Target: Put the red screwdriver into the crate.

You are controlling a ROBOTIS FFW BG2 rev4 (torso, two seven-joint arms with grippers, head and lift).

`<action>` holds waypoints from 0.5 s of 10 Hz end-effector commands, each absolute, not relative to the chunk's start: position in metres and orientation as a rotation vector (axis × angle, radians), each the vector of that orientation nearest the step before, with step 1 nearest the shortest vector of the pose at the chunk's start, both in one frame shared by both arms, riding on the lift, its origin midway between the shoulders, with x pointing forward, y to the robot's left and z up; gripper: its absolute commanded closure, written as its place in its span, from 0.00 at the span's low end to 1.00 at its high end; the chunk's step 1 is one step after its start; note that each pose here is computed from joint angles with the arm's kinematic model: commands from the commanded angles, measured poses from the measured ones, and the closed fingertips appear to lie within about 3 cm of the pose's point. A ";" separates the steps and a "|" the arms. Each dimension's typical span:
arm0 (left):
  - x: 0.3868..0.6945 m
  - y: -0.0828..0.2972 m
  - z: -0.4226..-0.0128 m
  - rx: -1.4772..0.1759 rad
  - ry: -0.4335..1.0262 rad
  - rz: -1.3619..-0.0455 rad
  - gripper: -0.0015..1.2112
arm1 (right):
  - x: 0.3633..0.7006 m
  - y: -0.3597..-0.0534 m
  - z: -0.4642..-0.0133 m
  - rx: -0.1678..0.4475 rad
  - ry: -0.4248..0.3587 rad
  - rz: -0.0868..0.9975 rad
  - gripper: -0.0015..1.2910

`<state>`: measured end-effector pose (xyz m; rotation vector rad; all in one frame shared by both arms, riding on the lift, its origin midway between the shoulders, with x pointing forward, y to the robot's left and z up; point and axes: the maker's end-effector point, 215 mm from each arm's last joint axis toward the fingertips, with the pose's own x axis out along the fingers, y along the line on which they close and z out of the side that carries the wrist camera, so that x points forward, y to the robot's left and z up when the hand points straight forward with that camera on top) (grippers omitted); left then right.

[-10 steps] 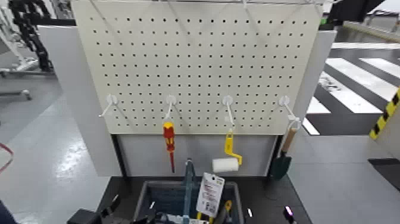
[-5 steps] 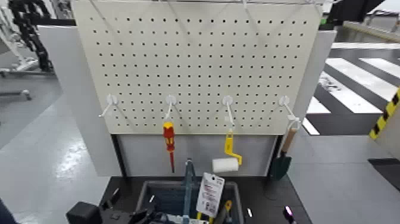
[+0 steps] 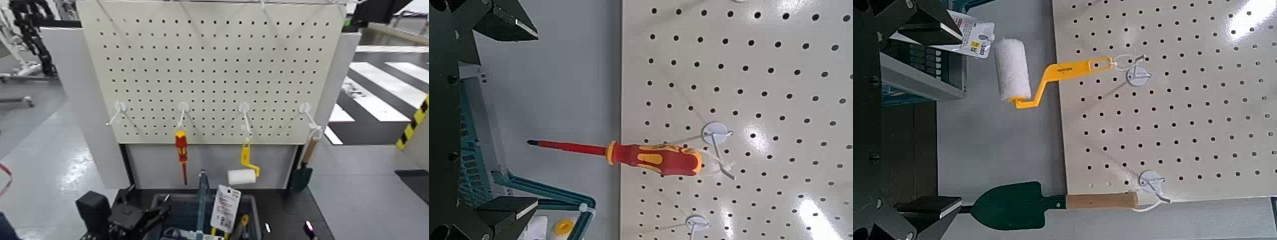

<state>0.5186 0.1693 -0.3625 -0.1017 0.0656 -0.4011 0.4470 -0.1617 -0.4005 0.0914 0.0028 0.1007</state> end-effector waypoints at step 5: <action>0.558 0.149 -0.332 -0.083 0.078 -0.566 0.10 | 0.447 -0.161 -0.400 0.096 0.001 0.100 0.13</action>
